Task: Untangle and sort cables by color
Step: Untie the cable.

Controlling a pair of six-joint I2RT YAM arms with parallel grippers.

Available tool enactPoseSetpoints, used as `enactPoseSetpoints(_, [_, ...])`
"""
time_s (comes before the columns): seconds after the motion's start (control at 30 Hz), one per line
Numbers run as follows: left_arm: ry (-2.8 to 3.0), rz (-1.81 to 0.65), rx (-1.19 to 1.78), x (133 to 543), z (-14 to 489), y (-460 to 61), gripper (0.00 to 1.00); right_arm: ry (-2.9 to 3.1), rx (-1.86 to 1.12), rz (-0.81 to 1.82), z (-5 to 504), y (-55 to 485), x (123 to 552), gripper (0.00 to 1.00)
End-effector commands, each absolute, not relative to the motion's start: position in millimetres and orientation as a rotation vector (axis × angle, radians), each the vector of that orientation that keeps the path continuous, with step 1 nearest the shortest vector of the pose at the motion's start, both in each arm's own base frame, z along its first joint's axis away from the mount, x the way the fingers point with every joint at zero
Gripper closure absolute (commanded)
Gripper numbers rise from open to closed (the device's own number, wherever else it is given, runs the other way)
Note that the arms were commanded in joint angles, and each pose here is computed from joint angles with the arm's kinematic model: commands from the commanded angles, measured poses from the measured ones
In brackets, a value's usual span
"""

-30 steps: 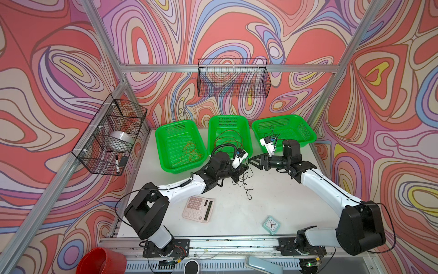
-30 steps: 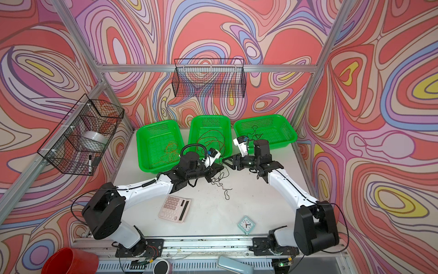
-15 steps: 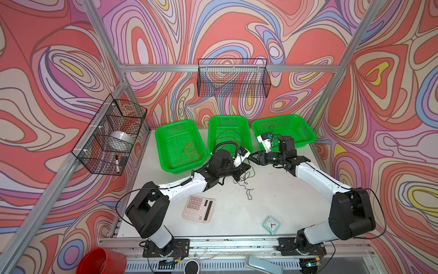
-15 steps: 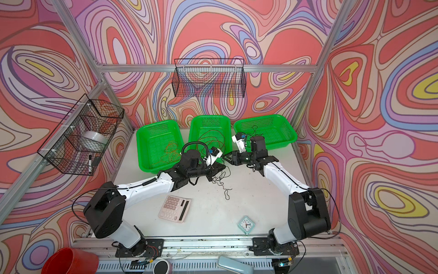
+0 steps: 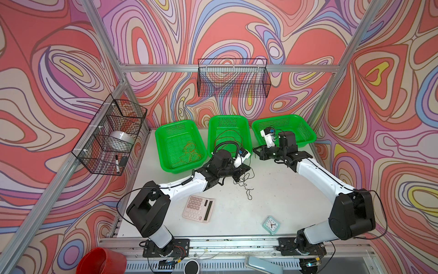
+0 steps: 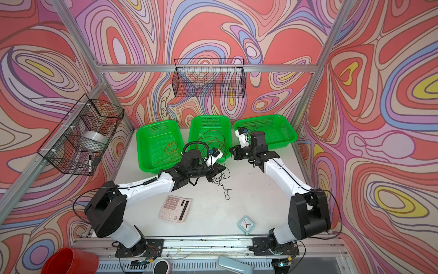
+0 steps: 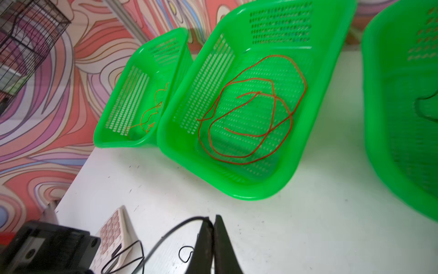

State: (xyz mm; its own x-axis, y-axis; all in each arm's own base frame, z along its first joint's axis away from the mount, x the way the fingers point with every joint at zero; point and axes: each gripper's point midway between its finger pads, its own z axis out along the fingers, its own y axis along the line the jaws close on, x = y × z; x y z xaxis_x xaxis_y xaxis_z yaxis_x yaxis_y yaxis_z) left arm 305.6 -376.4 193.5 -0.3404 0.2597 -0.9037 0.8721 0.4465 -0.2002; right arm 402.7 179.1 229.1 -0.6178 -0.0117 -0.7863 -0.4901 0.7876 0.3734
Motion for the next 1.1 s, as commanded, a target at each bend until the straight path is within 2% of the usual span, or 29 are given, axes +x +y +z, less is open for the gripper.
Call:
enactPoseSetpoints(0.0, [1.866,-0.866,0.896,312.4,184.1,-366.9,0.53,2.009,-0.386,0.584,276.6,165.0,407.0,1.00])
enactPoseSetpoints(0.03, [1.855,-0.855,0.866,315.5,187.5,-364.6,0.40,1.996,-0.415,0.576,279.1,166.8,404.4,1.00])
enactPoseSetpoints(0.07, [1.828,-0.843,0.832,319.4,194.8,-362.2,0.33,1.988,-0.445,0.574,279.6,169.3,401.4,1.00])
enactPoseSetpoints(0.13, [1.770,-0.841,0.793,322.9,211.7,-360.8,0.26,1.990,-0.494,0.571,276.7,174.1,396.3,1.00])
enactPoseSetpoints(0.2, [1.732,-0.845,0.781,324.7,227.2,-361.9,0.24,1.996,-0.519,0.552,273.7,176.8,394.5,1.00])
enactPoseSetpoints(0.53, [1.658,-0.862,0.727,346.8,276.6,-377.8,0.22,1.952,-0.632,0.421,292.3,178.8,390.4,1.00])
enactPoseSetpoints(0.97, [1.668,-0.842,0.689,361.3,276.8,-383.3,0.27,1.738,-0.812,0.437,323.4,193.9,353.4,1.00])
enactPoseSetpoints(1.07, [1.659,-0.824,0.689,360.4,279.2,-379.8,0.32,1.718,-0.841,0.446,324.2,196.2,348.4,1.00])
